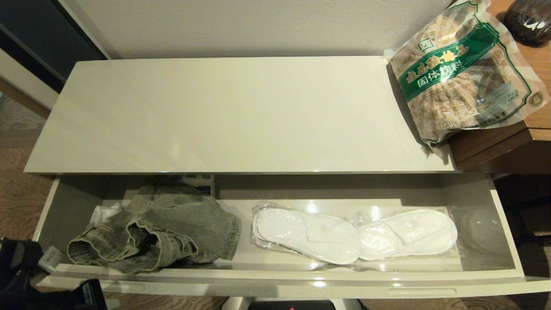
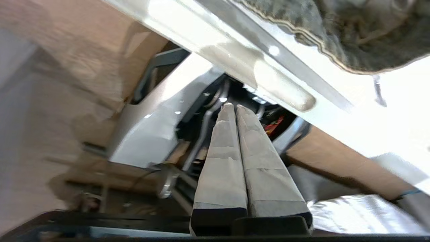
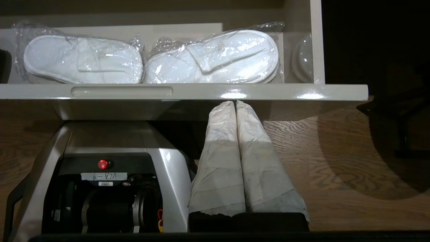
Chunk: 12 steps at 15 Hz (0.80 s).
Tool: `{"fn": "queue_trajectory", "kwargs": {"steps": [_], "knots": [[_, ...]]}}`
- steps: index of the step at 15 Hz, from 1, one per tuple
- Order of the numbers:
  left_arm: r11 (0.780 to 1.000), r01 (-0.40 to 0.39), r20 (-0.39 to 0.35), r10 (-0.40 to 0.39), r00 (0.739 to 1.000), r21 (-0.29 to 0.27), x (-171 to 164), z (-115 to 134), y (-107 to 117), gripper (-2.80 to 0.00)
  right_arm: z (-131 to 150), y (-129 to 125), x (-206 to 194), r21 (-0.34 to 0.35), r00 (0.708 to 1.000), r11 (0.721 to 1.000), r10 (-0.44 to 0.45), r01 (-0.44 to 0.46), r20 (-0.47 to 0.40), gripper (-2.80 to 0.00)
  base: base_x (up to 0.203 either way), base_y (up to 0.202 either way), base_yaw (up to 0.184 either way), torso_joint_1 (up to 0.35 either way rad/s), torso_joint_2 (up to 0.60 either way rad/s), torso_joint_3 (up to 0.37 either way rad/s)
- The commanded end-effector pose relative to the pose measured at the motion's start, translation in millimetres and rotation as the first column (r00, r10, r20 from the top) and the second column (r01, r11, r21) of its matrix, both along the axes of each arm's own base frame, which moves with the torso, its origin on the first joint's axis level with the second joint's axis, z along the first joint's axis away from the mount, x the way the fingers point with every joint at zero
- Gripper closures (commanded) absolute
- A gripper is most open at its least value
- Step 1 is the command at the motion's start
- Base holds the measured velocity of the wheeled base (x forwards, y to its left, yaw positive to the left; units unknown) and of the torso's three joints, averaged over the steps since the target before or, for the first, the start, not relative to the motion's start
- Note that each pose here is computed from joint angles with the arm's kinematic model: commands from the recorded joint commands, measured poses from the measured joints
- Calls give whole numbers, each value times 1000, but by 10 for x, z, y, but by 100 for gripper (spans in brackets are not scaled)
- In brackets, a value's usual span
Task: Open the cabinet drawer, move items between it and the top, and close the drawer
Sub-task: Close the drawer
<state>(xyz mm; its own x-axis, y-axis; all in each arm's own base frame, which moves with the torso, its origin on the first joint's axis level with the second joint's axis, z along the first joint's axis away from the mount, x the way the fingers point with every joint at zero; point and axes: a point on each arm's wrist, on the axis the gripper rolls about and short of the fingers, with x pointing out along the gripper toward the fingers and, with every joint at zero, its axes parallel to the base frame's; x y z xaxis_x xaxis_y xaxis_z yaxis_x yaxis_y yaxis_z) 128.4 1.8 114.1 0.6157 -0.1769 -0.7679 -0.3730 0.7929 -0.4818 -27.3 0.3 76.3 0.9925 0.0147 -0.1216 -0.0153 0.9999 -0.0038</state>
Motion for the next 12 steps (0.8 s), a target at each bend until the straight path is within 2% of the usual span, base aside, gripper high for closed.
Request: {"fn": "queue_trajectory", "kwargs": {"steps": [1,4,9,12], "knots": [[999,-7,44,9,999,-34,17,109,-37,0,0,0,1,0,1000,1000,1,-1,-2,0,0,0,0,0,0,0],[998,16,38,-13,999,-66,71,143,-117,0,0,0,1,0,1000,1000,1,-1,-2,0,0,0,0,0,0,0],[997,43,-4,-43,999,-57,127,78,-171,0,0,0,1,0,1000,1000,1,-1,-2,0,0,0,0,0,0,0],[997,42,-2,-42,999,-60,145,79,-173,0,0,0,1,0,1000,1000,2,-2,-2,0,0,0,0,0,0,0]]}}
